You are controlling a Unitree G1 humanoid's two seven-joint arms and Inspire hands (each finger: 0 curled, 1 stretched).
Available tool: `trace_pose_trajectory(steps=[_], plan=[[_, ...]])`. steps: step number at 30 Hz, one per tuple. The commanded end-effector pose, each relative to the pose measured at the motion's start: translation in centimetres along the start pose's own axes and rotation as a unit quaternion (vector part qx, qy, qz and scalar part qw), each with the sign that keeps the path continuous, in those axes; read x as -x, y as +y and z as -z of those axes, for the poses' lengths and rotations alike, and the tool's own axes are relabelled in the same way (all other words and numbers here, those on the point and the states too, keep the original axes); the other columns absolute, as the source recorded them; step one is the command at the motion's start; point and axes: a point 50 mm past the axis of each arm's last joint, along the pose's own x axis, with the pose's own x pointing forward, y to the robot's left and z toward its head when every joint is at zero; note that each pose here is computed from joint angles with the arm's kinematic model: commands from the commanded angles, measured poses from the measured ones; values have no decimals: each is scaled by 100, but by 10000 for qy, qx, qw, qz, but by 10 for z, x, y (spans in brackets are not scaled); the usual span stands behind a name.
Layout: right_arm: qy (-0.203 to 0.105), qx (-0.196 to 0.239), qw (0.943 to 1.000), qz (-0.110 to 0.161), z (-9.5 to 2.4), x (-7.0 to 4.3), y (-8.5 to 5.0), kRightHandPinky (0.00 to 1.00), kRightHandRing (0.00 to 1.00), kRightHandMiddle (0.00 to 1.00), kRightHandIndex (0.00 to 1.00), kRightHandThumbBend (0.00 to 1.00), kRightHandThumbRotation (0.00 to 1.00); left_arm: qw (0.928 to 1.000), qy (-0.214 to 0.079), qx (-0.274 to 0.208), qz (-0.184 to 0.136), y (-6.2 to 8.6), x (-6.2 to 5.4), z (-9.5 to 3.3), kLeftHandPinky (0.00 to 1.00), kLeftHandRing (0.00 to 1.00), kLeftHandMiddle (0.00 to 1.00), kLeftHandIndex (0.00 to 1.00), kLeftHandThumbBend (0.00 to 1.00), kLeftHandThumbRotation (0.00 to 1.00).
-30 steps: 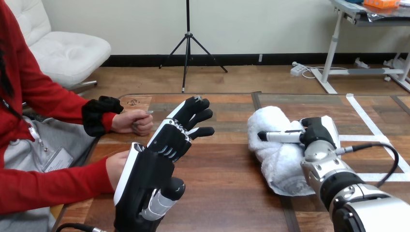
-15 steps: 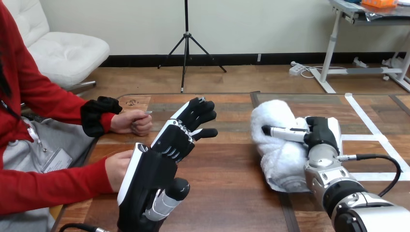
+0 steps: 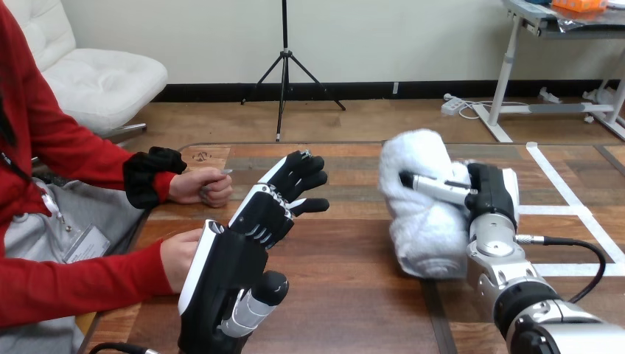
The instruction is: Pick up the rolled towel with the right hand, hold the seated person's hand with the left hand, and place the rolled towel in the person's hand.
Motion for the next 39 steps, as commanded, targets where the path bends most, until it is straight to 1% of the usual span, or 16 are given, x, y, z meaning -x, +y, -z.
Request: trace_pose_trajectory(steps=[1, 4, 6, 10, 15, 19, 22, 24, 26, 27, 30, 31, 33, 34, 37, 39], plan=[[-979, -632, 9931, -124, -40, -3, 0, 35, 41, 49, 48, 81, 0, 9997, -214, -103, -27, 6, -11, -3, 75, 86, 88, 87, 100, 85], [-1095, -834, 9903, -205, -41, -1, 0, 35, 41, 48, 47, 80, 0, 9997, -184, -153, -41, 8, -10, -3, 75, 87, 88, 88, 100, 85], [-1164, -868, 9891, -240, -41, -1, 0, 35, 41, 48, 47, 80, 0, 9996, -153, -216, -47, 9, -9, -4, 75, 87, 88, 88, 100, 86], [-1360, -1055, 9843, -397, -42, 1, 0, 36, 41, 48, 47, 78, 0, 9992, -139, -377, -66, 10, -8, -4, 76, 87, 89, 88, 100, 87], [-1550, -1161, 9798, -504, -42, 4, 1, 36, 41, 49, 47, 77, 0, 9981, -108, -593, -108, 14, -6, -6, 76, 87, 89, 89, 100, 89], [-1771, -1236, 9743, -645, -42, 8, 2, 35, 40, 48, 47, 77, 0, 9952, -205, -946, -162, 20, -6, -9, 76, 87, 89, 89, 100, 90], [-1826, -1302, 9721, -687, -42, 9, 4, 35, 40, 48, 46, 77, 0, 9933, -237, -1119, -159, 23, -6, -11, 78, 88, 90, 90, 100, 90], [-1902, -1344, 9696, -749, -41, 11, 5, 35, 40, 48, 46, 77, 0, 9909, -285, -1294, -220, 27, -5, -12, 79, 88, 90, 90, 100, 89], [-1991, -1392, 9663, -851, -40, 13, 5, 34, 40, 48, 46, 78, 0, 9864, -303, -1604, -218, 33, -4, -15, 81, 89, 90, 90, 100, 89], [-2011, -1402, 9655, -876, -40, 13, 6, 34, 40, 48, 46, 78, 0, 9851, -303, -1681, -214, 34, -4, -15, 81, 89, 90, 90, 100, 89], [-2104, -1377, 9631, -954, -38, 16, 7, 34, 40, 47, 46, 78, 0, 9782, -317, -2041, -233, 40, -4, -19, 83, 90, 91, 91, 100, 89], [-2132, -1393, 9620, -986, -37, 17, 7, 34, 40, 47, 46, 78, 0, 9745, -292, -2213, -243, 43, -4, -20, 83, 90, 91, 91, 100, 89], [-2162, -1419, 9606, -1022, -36, 18, 9, 34, 40, 47, 46, 79, 0, 9699, -259, -2409, -261, 46, -3, -22, 85, 92, 93, 92, 100, 89], [-2193, -1426, 9594, -1056, -35, 19, 9, 34, 41, 47, 46, 79, 0, 9660, -191, -2566, -256, 49, -2, -24, 86, 92, 93, 92, 100, 89], [-2261, -1438, 9567, -1136, -33, 21, 10, 34, 41, 47, 46, 79, 0, 9581, -51, -2853, -257, 55, 0, -28, 90, 94, 95, 94, 100, 87], [-2296, -1449, 9552, -1181, -32, 23, 11, 34, 41, 48, 46, 79, 0, 9545, 13, -2969, -266, 59, 1, -31, 94, 96, 97, 95, 100, 85]])
